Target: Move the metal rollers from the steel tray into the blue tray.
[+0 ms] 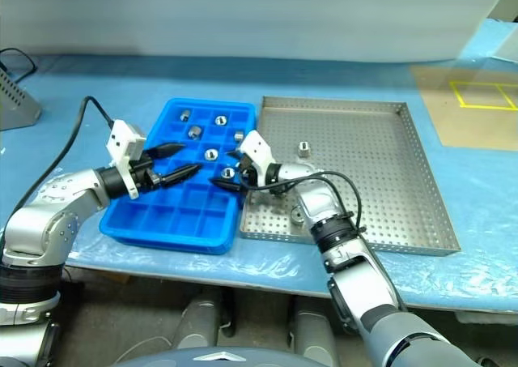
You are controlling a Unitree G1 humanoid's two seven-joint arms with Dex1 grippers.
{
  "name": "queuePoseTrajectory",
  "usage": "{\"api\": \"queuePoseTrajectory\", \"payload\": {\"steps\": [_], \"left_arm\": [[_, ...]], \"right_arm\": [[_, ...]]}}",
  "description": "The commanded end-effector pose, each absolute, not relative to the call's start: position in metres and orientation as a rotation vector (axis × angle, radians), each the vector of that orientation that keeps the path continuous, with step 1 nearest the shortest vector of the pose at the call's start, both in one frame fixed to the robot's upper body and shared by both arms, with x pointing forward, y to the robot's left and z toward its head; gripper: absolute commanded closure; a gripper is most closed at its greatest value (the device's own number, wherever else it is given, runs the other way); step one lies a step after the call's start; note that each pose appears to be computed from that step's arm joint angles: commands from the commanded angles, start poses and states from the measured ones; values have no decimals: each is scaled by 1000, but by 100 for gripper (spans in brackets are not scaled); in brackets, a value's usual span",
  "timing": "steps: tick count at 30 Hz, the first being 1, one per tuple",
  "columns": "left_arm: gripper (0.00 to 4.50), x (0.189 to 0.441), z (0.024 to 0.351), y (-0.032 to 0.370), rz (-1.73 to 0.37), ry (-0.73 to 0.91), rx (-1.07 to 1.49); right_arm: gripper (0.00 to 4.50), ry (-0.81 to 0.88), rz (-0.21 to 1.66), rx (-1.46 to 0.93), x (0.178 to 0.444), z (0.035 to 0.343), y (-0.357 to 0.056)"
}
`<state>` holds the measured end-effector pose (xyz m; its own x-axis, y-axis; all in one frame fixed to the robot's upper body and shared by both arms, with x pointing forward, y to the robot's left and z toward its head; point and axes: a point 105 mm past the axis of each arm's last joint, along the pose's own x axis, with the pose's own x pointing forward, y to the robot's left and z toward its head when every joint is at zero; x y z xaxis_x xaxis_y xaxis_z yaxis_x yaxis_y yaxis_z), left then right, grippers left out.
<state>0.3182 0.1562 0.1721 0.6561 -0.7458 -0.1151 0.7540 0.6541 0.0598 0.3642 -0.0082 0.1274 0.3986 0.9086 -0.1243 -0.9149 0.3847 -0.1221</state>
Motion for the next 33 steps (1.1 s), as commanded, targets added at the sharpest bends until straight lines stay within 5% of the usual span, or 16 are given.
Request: {"api": "queuePoseTrajectory", "payload": {"steps": [1,4,12,20,33], "left_arm": [[50,320,182,146,-895,36,113],[50,322,178,134,-937,37,96],[50,325,162,99,-1080,63,75],[50,334,164,59,-1192,37,36],[50,343,162,73,-1150,46,90]], "right_arm": [[11,-78,1112,-134,365,173,-41],[11,-64,1112,-120,348,184,-80],[11,156,972,-220,311,154,-155],[11,187,847,-193,308,133,-163],[11,294,832,-200,294,93,-163]]}}
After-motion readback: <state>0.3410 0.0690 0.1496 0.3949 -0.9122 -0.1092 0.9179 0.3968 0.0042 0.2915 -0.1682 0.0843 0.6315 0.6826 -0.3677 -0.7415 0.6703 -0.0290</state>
